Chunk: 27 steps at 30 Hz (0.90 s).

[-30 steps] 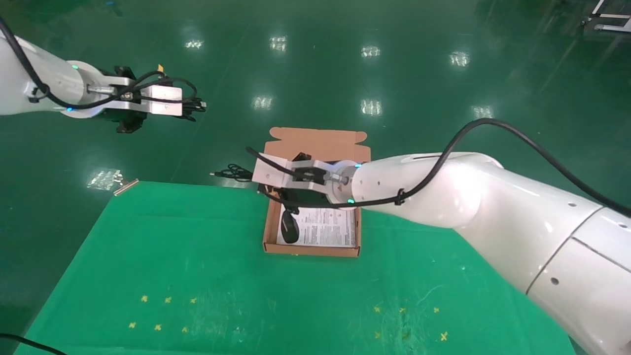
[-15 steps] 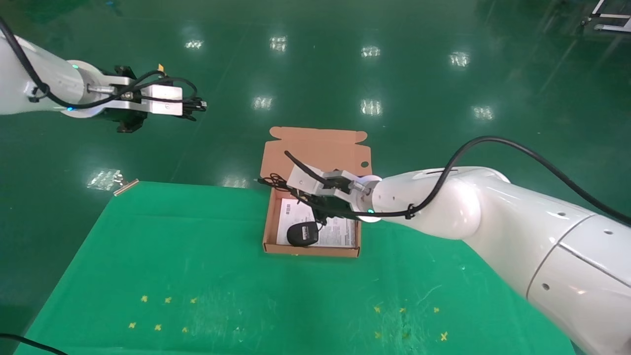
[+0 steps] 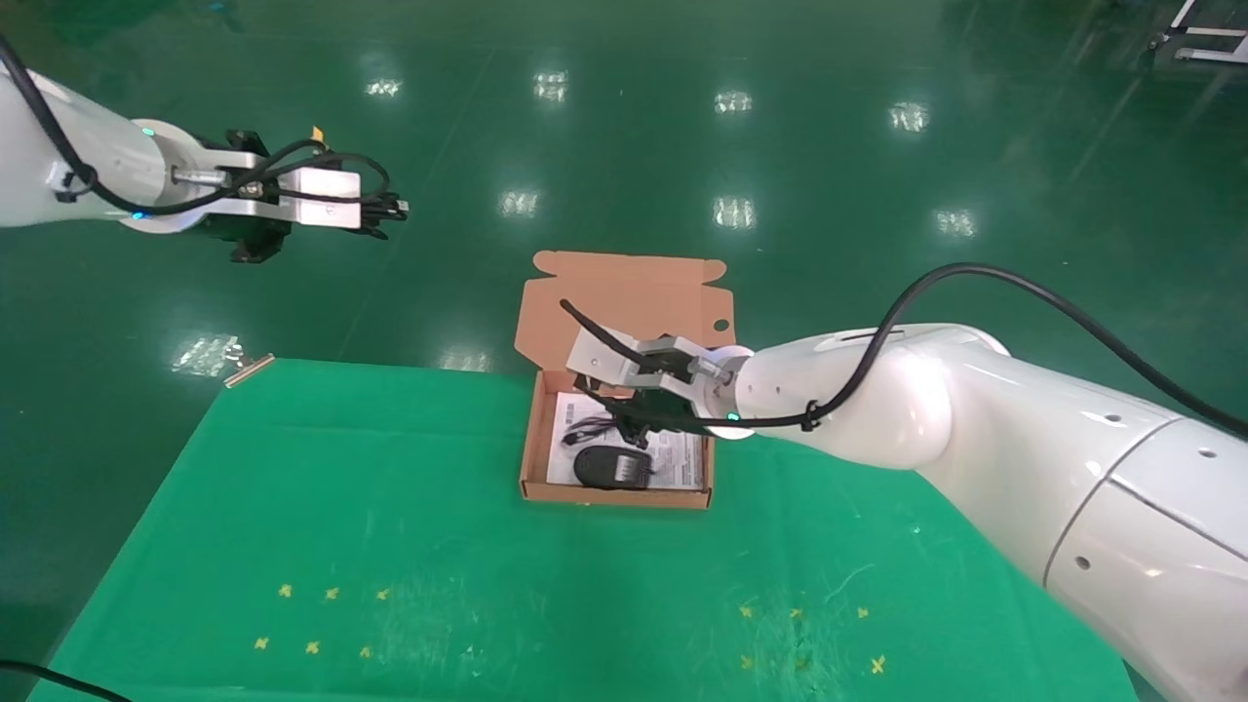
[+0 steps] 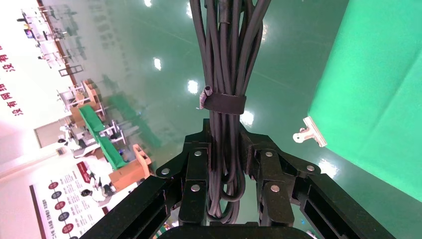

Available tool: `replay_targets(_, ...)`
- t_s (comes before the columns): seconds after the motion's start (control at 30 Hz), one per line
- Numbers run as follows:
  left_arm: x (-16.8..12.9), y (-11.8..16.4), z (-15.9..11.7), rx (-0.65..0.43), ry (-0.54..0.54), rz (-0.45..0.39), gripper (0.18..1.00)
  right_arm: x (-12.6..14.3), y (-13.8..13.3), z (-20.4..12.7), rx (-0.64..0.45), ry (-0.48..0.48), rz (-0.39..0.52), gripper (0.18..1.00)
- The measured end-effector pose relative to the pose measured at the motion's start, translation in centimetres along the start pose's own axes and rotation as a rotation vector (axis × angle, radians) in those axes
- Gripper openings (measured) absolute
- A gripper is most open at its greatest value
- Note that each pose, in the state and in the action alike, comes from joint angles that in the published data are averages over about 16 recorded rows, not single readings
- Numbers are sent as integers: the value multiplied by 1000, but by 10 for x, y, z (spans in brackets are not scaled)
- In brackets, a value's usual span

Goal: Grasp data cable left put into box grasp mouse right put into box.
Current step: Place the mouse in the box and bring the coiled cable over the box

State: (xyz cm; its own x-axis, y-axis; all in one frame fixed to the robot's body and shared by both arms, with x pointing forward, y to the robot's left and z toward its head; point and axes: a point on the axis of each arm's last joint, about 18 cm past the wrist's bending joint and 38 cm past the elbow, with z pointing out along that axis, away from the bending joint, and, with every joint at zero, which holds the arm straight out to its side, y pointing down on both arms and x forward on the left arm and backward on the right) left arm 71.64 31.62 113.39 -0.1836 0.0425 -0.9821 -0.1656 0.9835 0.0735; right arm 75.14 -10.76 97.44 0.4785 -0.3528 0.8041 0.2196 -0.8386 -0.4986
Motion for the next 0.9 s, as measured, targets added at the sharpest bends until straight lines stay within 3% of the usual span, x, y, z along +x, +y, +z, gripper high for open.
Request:
replay_targets(0.33, 11, -25, 9, 66, -6, 7, 269, 29, 10, -17, 0, 60, 6, 453)
replay_targets(0.9, 78, -130, 50, 298, -27, 79, 269, 125, 55, -102, -81, 253, -19, 820)
